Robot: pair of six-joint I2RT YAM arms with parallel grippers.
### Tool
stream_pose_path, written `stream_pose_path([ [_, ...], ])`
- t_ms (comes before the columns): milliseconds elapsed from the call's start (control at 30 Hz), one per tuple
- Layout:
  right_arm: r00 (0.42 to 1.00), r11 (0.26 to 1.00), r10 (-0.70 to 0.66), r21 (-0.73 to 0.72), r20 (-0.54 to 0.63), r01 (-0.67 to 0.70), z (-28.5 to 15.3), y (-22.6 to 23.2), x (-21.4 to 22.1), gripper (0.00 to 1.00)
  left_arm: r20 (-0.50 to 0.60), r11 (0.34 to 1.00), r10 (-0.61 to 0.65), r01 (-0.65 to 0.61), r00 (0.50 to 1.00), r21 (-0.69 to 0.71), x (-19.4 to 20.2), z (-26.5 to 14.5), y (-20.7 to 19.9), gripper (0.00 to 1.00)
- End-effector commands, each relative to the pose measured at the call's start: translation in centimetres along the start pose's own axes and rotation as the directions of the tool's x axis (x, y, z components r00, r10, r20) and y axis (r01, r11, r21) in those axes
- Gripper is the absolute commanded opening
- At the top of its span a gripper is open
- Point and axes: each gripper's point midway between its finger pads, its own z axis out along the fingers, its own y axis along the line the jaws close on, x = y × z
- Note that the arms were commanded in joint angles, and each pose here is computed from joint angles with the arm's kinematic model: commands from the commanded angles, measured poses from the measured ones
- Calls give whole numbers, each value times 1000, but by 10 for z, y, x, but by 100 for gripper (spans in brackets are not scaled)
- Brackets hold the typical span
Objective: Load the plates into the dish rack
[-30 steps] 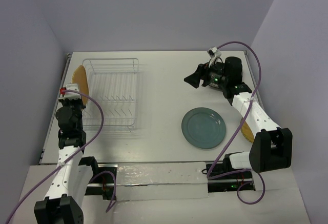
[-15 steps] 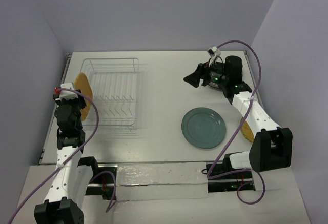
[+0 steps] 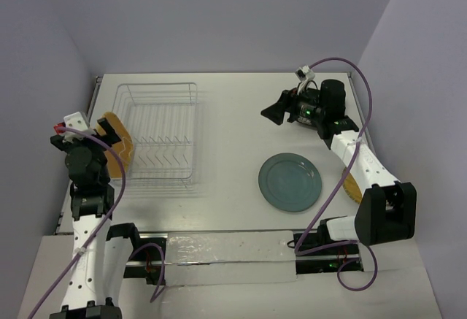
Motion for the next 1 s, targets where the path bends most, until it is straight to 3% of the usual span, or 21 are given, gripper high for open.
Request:
stream_pose_path([
  [0,996,999,-40,12,83,39,-10,15,-31,88,77,991,-117,122,990,-62,-63,3,5,99],
  [33,995,999,-38,24,89,36,-11,14,-32,89,73,989,-135,139,988,-57,-64,3,4,99],
  [167,994,987,28,155,104,-44,-19,-4,-30,98,5,955,-223,217,975,204,-93,10,-51,99],
  [300,990,955,63,280,123,-95,-35,-17,-23,100,-23,931,-240,237,971,277,-107,20,-70,99],
  [333,991,951,74,290,116,-105,-36,-19,-18,100,-42,933,-233,236,972,271,-102,24,-71,99],
  [467,986,931,102,337,130,-140,-43,-29,-12,100,-66,973,-225,228,972,34,-79,50,-36,99],
  [567,987,935,121,322,110,-150,-37,-31,-9,100,-147,976,-216,208,965,-69,-48,68,-27,99],
  [667,989,940,126,308,81,-145,-32,-34,-2,99,-263,988,-146,128,954,-84,-16,80,-28,99],
  [733,991,942,122,306,63,-136,-29,-36,2,99,-319,994,-42,7,947,-110,7,82,-15,99],
  [800,992,945,119,302,44,-127,-27,-39,6,99,-347,992,24,-65,938,-106,21,80,-8,99],
  [867,992,949,123,289,27,-126,-23,-40,9,99,-352,996,88,-93,932,2,26,78,-18,99],
  [967,990,950,142,279,4,-137,-17,-44,15,99,-366,994,111,-109,924,24,28,77,-20,99],
])
